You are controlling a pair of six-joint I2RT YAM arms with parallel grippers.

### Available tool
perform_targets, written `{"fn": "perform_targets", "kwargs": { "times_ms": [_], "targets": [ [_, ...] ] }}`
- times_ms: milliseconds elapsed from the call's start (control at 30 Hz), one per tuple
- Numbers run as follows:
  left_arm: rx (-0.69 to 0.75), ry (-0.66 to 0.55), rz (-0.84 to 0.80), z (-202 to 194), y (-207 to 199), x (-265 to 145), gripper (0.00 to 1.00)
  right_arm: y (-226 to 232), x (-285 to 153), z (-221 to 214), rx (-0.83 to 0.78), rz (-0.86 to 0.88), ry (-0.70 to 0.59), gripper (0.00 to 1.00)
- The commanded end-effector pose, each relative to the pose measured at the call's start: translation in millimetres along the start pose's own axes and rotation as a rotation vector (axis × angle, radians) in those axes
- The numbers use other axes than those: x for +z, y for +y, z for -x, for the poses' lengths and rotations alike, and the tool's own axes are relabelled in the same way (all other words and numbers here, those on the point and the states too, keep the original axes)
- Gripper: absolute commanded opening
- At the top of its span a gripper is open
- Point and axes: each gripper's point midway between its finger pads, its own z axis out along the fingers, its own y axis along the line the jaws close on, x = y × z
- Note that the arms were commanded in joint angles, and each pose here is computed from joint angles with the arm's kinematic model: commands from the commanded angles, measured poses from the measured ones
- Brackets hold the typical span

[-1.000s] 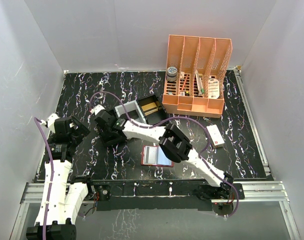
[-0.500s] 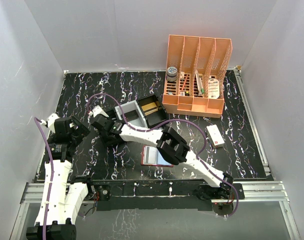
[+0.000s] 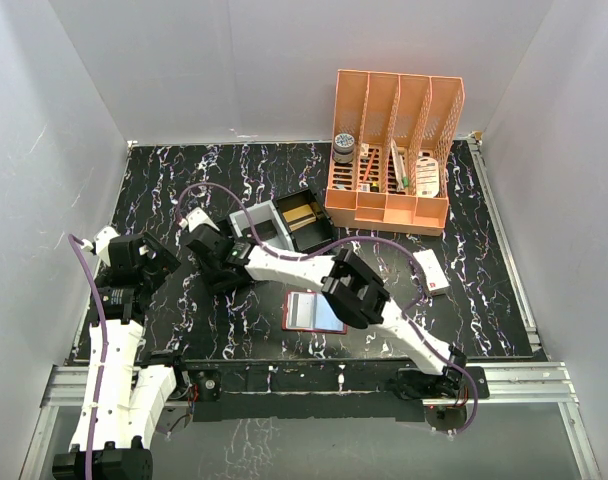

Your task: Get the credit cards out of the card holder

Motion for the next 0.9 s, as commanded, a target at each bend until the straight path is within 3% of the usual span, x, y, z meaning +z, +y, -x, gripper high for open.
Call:
{"fn": "perform_targets", "kwargs": {
  "times_ms": [0,267,333,433,633,733,867],
  "targets": [
    [0.006,-0.017,-0.018,6.8,-3.4,-4.4,0.99,-18.0,-75.2,103.9,0.136,0.055,-0.261,0.38],
    [0.009,0.001,-0.015,4.6,-4.7,-1.5,0.99,-48.6,-143.0,109.9,0.273,0.047,-0.325,0.42],
    [0.023,0.012,-0.044,3.0,-10.0,-0.8,0.99,-64.3,-172.1,108.3,0.358,0.048,-0.406,0.44],
    [0.05,0.036,-0.089,-0.4,-18.6,1.1,0.99,-90.5,-212.9,91.0,0.505,0.038,-0.472,0.54],
    [-0.002,0.215,-0.427,-22.1,-86.9,-10.5,0.98,-104.5,-225.6,-3.7,0.713,0.028,-0.29,0.56],
    [0.002,0.285,-0.551,-33.7,-111.9,-22.1,0.99,-93.8,-236.6,-36.1,0.846,0.107,-0.201,0.55],
    [0.059,0.281,-0.658,-45.5,-134.0,-43.2,0.99,-74.0,-232.0,-85.8,0.917,0.204,-0.097,0.53]
  ]
}}
